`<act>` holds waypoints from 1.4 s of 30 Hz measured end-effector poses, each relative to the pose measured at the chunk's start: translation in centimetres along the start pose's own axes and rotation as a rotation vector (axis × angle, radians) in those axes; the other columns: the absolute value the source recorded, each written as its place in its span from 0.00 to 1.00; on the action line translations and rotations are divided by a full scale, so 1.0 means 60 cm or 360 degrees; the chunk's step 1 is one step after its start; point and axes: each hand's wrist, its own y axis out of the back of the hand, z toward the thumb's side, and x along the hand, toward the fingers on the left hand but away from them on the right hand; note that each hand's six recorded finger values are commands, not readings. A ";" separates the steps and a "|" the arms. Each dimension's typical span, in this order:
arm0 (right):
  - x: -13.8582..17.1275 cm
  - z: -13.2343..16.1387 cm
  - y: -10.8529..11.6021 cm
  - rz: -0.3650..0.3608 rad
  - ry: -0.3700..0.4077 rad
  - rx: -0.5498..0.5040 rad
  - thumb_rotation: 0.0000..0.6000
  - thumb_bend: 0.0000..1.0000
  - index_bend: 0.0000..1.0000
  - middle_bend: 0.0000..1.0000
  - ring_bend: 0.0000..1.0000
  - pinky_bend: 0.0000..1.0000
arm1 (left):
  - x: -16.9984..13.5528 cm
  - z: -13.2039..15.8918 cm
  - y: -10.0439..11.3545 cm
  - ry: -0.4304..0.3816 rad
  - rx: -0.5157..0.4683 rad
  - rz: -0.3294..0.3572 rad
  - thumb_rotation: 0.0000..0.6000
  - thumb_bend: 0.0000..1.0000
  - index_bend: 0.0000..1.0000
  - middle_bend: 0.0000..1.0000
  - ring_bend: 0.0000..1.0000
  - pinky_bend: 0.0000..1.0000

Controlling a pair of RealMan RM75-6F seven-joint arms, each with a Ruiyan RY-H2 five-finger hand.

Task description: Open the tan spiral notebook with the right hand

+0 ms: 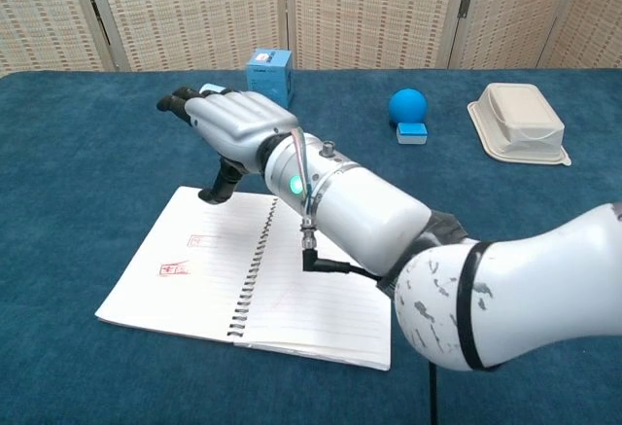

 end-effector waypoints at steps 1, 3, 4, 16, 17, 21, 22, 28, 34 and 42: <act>0.005 -0.005 0.004 -0.0006 -0.0004 0.0002 1.00 0.30 0.00 0.00 0.00 0.00 | -0.001 0.005 -0.002 -0.0016 0.0013 -0.0004 1.00 0.27 0.09 0.04 0.06 0.14; 0.024 -0.017 0.016 -0.0020 -0.0015 0.0012 1.00 0.30 0.00 0.00 0.00 0.00 | -0.004 0.014 -0.008 -0.0053 0.0036 -0.0019 1.00 0.27 0.09 0.04 0.06 0.14; 0.034 -0.023 0.023 -0.0025 -0.0021 0.0017 1.00 0.30 0.00 0.00 0.00 0.00 | -0.006 0.022 -0.012 -0.0081 0.0057 -0.0032 1.00 0.27 0.09 0.04 0.06 0.14; 0.356 -0.234 0.172 -0.0068 -0.0547 0.0117 1.00 0.30 0.00 0.00 0.00 0.00 | -0.039 0.100 -0.081 -0.0340 0.0301 -0.0189 1.00 0.27 0.09 0.04 0.06 0.14; 0.388 -0.253 0.177 -0.0076 -0.0619 0.0112 1.00 0.30 0.00 0.00 0.00 0.00 | -0.041 0.105 -0.087 -0.0355 0.0319 -0.0201 1.00 0.27 0.09 0.04 0.06 0.14; 0.492 -0.309 0.179 -0.0126 -0.0789 0.0033 1.00 0.30 0.00 0.00 0.00 0.00 | -0.054 0.127 -0.110 -0.0418 0.0377 -0.0235 1.00 0.27 0.09 0.04 0.06 0.14; 0.513 -0.320 0.178 -0.0140 -0.0817 0.0023 1.00 0.30 0.00 0.00 0.00 0.00 | -0.057 0.133 -0.112 -0.0442 0.0379 -0.0228 1.00 0.27 0.09 0.04 0.06 0.14; 0.660 -0.365 0.186 -0.0252 -0.0988 0.0195 1.00 0.30 0.00 0.00 0.00 0.00 | -0.077 0.152 -0.106 -0.0551 0.0346 -0.0168 1.00 0.27 0.10 0.04 0.06 0.14; 0.702 -0.354 0.202 -0.0322 -0.0985 0.0228 1.00 0.30 0.00 0.00 0.00 0.00 | -0.077 0.144 -0.106 -0.0525 0.0347 -0.0194 1.00 0.27 0.10 0.04 0.06 0.14; 0.710 -0.363 0.209 -0.0328 -0.1011 0.0211 1.00 0.30 0.00 0.00 0.00 0.00 | -0.071 0.144 -0.112 -0.0505 0.0365 -0.0210 1.00 0.27 0.10 0.04 0.06 0.14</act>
